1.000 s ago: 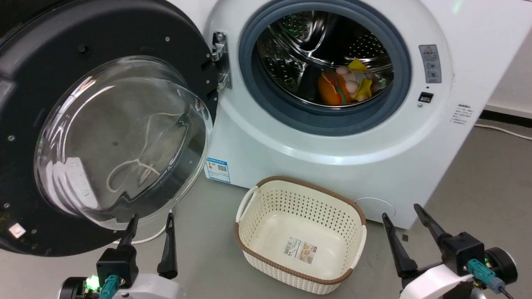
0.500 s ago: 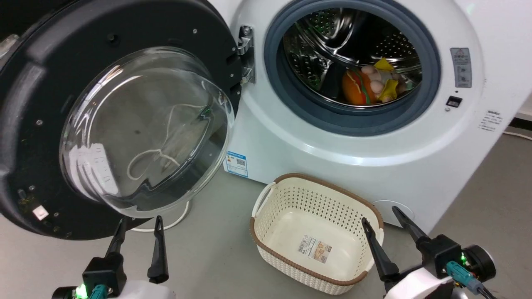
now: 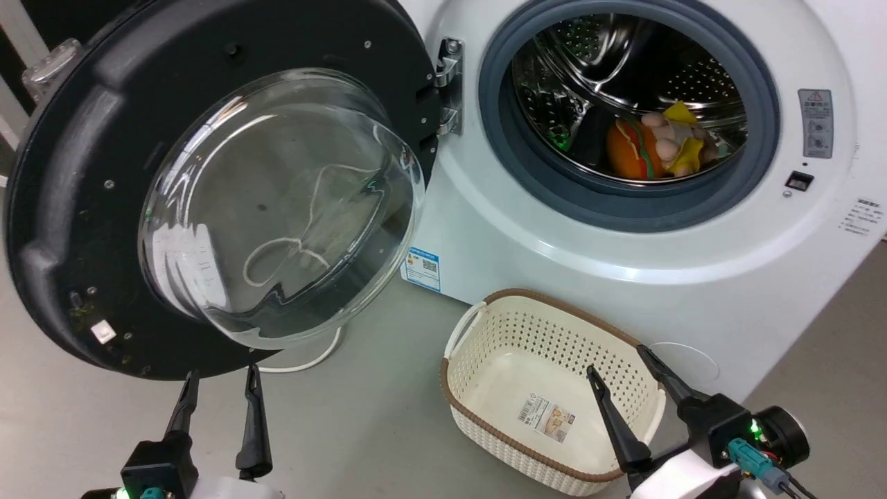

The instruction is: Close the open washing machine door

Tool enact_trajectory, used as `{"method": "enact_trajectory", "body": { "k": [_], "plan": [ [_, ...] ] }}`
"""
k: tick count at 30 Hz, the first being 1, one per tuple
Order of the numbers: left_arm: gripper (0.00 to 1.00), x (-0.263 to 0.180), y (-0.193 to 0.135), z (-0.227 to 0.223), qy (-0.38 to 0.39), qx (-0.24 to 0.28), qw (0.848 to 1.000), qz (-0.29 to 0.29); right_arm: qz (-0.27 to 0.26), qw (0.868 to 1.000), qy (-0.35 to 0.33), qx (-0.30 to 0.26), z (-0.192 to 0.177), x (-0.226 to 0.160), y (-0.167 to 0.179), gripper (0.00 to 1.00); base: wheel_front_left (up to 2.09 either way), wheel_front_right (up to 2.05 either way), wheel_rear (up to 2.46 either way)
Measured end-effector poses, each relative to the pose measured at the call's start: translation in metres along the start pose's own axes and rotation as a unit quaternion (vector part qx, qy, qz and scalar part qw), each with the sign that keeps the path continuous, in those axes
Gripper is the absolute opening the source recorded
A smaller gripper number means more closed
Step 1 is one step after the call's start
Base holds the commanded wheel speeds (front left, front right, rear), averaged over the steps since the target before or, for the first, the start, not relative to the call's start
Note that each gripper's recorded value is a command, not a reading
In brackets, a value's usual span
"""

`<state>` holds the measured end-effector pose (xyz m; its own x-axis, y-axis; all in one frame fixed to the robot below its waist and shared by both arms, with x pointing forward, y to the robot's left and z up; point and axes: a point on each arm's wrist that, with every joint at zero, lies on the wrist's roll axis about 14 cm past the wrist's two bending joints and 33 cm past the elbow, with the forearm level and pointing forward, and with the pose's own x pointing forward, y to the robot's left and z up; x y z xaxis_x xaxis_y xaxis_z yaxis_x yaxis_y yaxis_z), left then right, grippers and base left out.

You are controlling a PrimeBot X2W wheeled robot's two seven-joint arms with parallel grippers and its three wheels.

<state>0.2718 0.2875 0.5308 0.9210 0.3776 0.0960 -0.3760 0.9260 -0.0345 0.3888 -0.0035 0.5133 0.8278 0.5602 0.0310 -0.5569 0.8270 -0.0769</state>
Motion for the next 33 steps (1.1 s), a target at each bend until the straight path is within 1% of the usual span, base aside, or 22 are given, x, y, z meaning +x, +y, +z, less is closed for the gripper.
{"method": "enact_trajectory", "body": {
  "k": [11, 12, 13, 19, 22, 24, 27, 29, 33],
  "plan": [
    [1.00, -0.010, 0.020, 0.003, -0.009, -0.004, 0.999, 0.030, 0.026, 1.000, -0.008, 0.007, 0.001, 0.008, 0.016, 1.00, 0.00, 0.00, 0.00],
    [0.44, -0.011, 0.021, 0.003, -0.009, -0.004, 0.999, 0.033, 0.028, 1.000, -0.009, 0.007, 0.001, 0.009, 0.017, 1.00, 0.00, 0.00, 0.00],
    [0.00, -0.011, 0.023, 0.003, -0.011, -0.004, 0.999, 0.034, 0.031, 0.999, -0.011, 0.007, 0.001, 0.010, 0.019, 1.00, 0.00, 0.00, 0.00],
    [0.00, -0.013, 0.033, 0.011, -0.025, -0.025, 0.998, 0.045, 0.040, 0.999, -0.010, 0.013, -0.004, 0.015, 0.024, 1.00, 0.00, 0.00, 0.00],
    [0.00, -0.010, 0.045, 0.028, -0.053, -0.024, 0.997, 0.057, 0.042, 0.999, -0.008, 0.018, -0.007, 0.018, 0.024, 1.00, 0.00, 0.00, 0.00],
    [0.00, -0.005, 0.054, 0.045, -0.082, -0.035, 0.994, 0.066, 0.042, 0.999, -0.006, 0.020, -0.011, 0.020, 0.023, 1.00, 0.00, 0.00, 0.00],
    [0.00, 0.005, 0.074, 0.073, -0.128, -0.052, 0.987, 0.081, 0.044, 0.999, -0.002, 0.020, -0.016, 0.023, 0.024, 1.00, 0.00, 0.00, 0.00],
    [0.00, 0.012, 0.088, 0.090, -0.150, -0.052, 0.984, 0.084, 0.046, 0.999, -0.001, 0.020, -0.019, 0.025, 0.024, 1.00, 0.00, 0.00, 0.00],
    [0.00, 0.037, 0.127, 0.116, -0.157, -0.100, 0.977, 0.104, 0.050, 0.999, 0.004, 0.022, -0.026, 0.030, 0.025, 1.00, 0.00, 0.00, 0.00]
  ]
}}
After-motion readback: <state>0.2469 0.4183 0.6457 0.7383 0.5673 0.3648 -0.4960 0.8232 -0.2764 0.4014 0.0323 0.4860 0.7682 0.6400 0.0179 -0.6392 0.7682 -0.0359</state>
